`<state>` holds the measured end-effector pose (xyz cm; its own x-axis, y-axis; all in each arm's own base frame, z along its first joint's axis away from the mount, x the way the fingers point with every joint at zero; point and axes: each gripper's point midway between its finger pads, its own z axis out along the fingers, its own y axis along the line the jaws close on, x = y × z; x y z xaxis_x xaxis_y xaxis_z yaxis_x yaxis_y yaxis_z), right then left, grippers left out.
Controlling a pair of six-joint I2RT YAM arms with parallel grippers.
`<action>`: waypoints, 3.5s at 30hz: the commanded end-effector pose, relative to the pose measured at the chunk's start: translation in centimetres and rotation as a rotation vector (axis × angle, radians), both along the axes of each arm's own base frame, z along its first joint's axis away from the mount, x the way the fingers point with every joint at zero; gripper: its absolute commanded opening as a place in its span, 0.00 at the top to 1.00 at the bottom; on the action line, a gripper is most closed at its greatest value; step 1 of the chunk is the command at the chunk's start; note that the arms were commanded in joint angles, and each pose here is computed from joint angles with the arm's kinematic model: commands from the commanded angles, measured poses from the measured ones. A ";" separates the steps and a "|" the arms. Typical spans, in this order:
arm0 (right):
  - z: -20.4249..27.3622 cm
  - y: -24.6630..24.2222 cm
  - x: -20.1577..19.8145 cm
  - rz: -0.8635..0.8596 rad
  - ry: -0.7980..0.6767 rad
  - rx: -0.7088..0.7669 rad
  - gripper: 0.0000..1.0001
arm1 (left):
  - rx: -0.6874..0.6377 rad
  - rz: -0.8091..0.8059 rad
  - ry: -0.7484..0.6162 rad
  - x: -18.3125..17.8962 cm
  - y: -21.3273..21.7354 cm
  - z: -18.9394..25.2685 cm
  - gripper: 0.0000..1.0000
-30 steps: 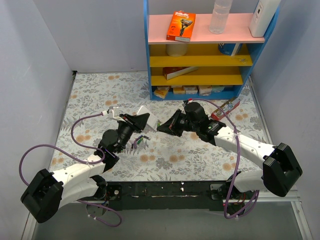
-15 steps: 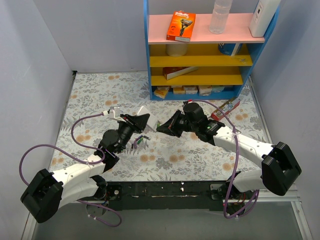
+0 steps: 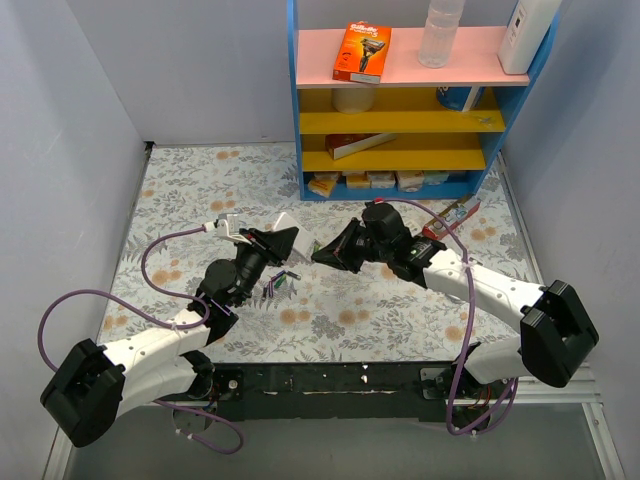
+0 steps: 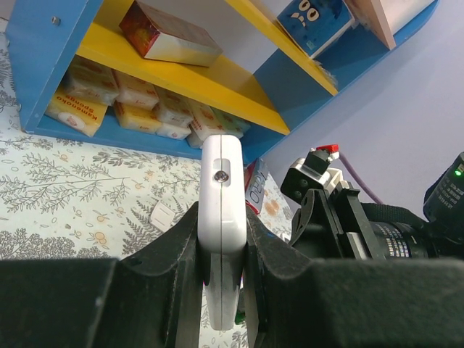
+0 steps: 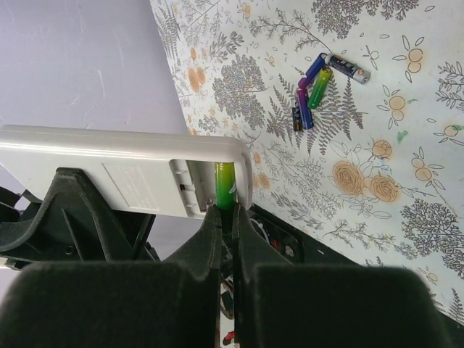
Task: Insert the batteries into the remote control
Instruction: Load the battery into the remote control.
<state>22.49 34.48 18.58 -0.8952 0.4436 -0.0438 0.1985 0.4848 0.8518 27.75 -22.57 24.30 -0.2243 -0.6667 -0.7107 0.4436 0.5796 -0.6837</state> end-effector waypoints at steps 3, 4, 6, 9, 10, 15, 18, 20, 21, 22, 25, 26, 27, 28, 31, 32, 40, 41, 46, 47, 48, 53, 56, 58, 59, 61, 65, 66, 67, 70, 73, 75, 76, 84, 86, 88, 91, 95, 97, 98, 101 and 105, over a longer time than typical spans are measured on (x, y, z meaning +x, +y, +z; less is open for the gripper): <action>-0.9 -0.6 2.0 -0.095 -0.007 -0.061 0.99 | -0.124 -0.069 -0.096 -1.8 -0.5 4.9 1.00; -1.0 -0.7 2.1 -0.102 -0.009 -0.064 0.99 | -0.126 -0.080 -0.093 -1.9 -0.7 4.8 1.00; -0.9 -0.8 2.5 -0.118 -0.023 -0.066 0.99 | -0.134 -0.095 -0.088 -2.2 -0.9 4.8 1.00; -1.1 -1.1 2.9 -0.134 -0.032 -0.076 0.99 | -0.143 -0.125 -0.086 -2.7 -1.4 4.9 1.00; -1.3 -1.1 2.9 -0.136 -0.030 -0.078 0.99 | -0.144 -0.135 -0.089 -3.0 -1.6 5.0 1.00; -1.9 -1.4 3.0 -0.135 -0.030 -0.101 0.99 | -0.153 -0.158 -0.096 -3.6 -1.8 5.6 1.00; -2.4 -1.5 3.0 -0.129 -0.030 -0.116 0.93 | -0.160 -0.171 -0.111 -4.0 -1.9 6.3 1.00; -2.6 -1.6 3.0 -0.128 -0.029 -0.122 0.92 | -0.170 -0.180 -0.124 -4.2 -1.8 6.9 1.00; -2.9 -1.6 3.0 -0.126 -0.025 -0.130 0.92 | -0.171 -0.187 -0.128 -4.3 -1.9 7.0 1.00; -3.1 -1.7 2.9 -0.124 -0.021 -0.139 0.92 | -0.174 -0.190 -0.133 -4.4 -1.9 7.2 1.00; -3.8 -1.7 2.9 -0.116 -0.012 -0.150 0.90 | -0.185 -0.202 -0.155 -4.7 -1.9 8.1 1.00; -4.2 -1.7 2.8 -0.115 -0.003 -0.157 0.90 | -0.189 -0.205 -0.162 -4.8 -1.9 8.4 1.00; -4.3 -1.7 2.7 -0.114 0.000 -0.158 0.90 | -0.191 -0.208 -0.166 -4.9 -1.9 8.6 1.00; -4.4 -1.7 2.8 -0.112 0.000 -0.158 0.90 | -0.193 -0.213 -0.170 -5.0 -1.9 8.8 1.00; -4.6 -1.5 2.7 -0.103 0.011 -0.140 0.92 | -0.191 -0.213 -0.172 -5.1 -1.8 8.9 1.00; -4.4 -1.3 2.9 -0.102 0.005 -0.129 0.91 | -0.187 -0.214 -0.172 -5.2 -1.8 8.8 1.00; -4.9 -1.0 3.0 -0.046 0.037 -0.086 0.79 | -0.183 -0.239 -0.190 -5.8 -1.8 9.3 1.00; -5.5 -1.0 2.8 -0.036 0.056 -0.090 0.79 | -0.183 -0.256 -0.194 -6.1 -2.0 9.3 1.00; -4.9 0.1 2.7 0.036 0.043 -0.040 0.79 | -0.195 -0.286 -0.204 -6.5 -2.3 9.5 1.00; -5.1 0.2 2.6 0.045 0.048 -0.043 0.79 | -0.195 -0.286 -0.204 -6.4 -2.4 9.5 1.00; -5.0 0.4 2.5 0.057 0.053 -0.039 0.79 | -0.193 -0.286 -0.203 -6.4 -2.4 9.6 1.00; -5.1 0.6 2.6 0.070 0.061 -0.029 0.84 | -0.185 -0.320 -0.207 -6.8 -2.9 9.7 1.00; -4.9 0.9 2.9 0.094 0.044 -0.017 0.94 | -0.189 -0.329 -0.196 -7.0 -2.9 9.7 1.00; -4.4 1.1 3.1 0.126 0.038 -0.001 0.99 | -0.200 -0.333 -0.189 -7.1 -2.8 9.9 1.00; -4.7 1.1 3.1 0.142 0.035 -0.007 0.99 | -0.204 -0.334 -0.181 -7.1 -2.8 9.8 1.00; -4.6 1.3 3.0 0.155 0.031 0.003 0.99 | -0.210 -0.331 -0.180 -7.2 -2.7 9.8 1.00; -4.0 1.6 3.1 0.141 0.018 0.067 0.99 | -0.210 -0.343 -0.185 -7.3 -2.8 10.2 1.00; -3.4 1.8 3.3 0.132 0.007 0.095 0.99 | -0.207 -0.344 -0.182 -7.3 -2.9 10.1 1.00; -3.1 1.8 3.4 0.128 -0.005 0.110 0.99 | -0.207 -0.350 -0.179 -7.4 -2.9 10.0 1.00; -2.2 1.8 3.5 0.117 -0.022 0.163 0.99 | -0.218 -0.385 -0.190 -8.0 -3.2 10.2 1.00; -1.9 1.7 3.9 0.103 -0.045 0.171 0.98 | -0.213 -0.425 -0.205 -8.5 -3.6 10.6 1.00; -1.8 1.7 4.0 0.096 -0.058 0.173 0.99 | -0.197 -0.439 -0.197 -8.6 -4.0 10.6 1.00; -1.4 1.7 4.2 0.090 -0.070 0.181 0.99 | -0.198 -0.440 -0.198 -8.6 -4.0 10.7 1.00; -1.0 0.2 5.2 -0.054 -0.075 0.232 0.99 | -0.201 -0.440 -0.199 -8.0 -4.5 11.2 1.00; -0.5 -0.6 5.6 -0.098 -0.112 0.225 0.99 | -0.188 -0.430 -0.186 -7.7 -4.7 11.1 1.00; -0.6 -1.2 6.4 -0.125 -0.154 0.172 0.99 | -0.202 -0.433 -0.184 -7.7 -4.7 11.4 1.00; -0.3 -1.4 7.0 -0.135 -0.190 0.139 0.99 | -0.232 -0.444 -0.162 -7.7 -4.9 11.5 1.00; -0.7 -1.6 7.5 -0.152 -0.216 0.138 0.99 | -0.264 -0.476 -0.159 -8.0 -5.6 12.2 1.00; -0.9 -1.5 7.7 -0.147 -0.229 0.112 0.99 | -0.263 -0.483 -0.152 -8.1 -6.1 12.0 1.00; -1.0 -1.6 7.9 -0.150 -0.238 0.097 0.99 | -0.266 -0.486 -0.153 -8.1 -6.3 12.3 1.00; -1.2 -2.0 8.6 -0.170 -0.274 0.024 0.99 | -0.275 -0.494 -0.156 -8.1 -6.7 12.6 1.00; -1.3 -2.4 8.8 -0.199 -0.302 -0.013 0.99 | -0.283 -0.481 -0.160 -7.9 -7.1 13.1 1.00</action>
<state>25.38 34.26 18.27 -0.9052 0.4084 -0.1175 0.0391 0.3553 0.9339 28.74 -24.16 25.13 -0.2618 -0.6186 -0.7408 0.4341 0.6101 -0.6628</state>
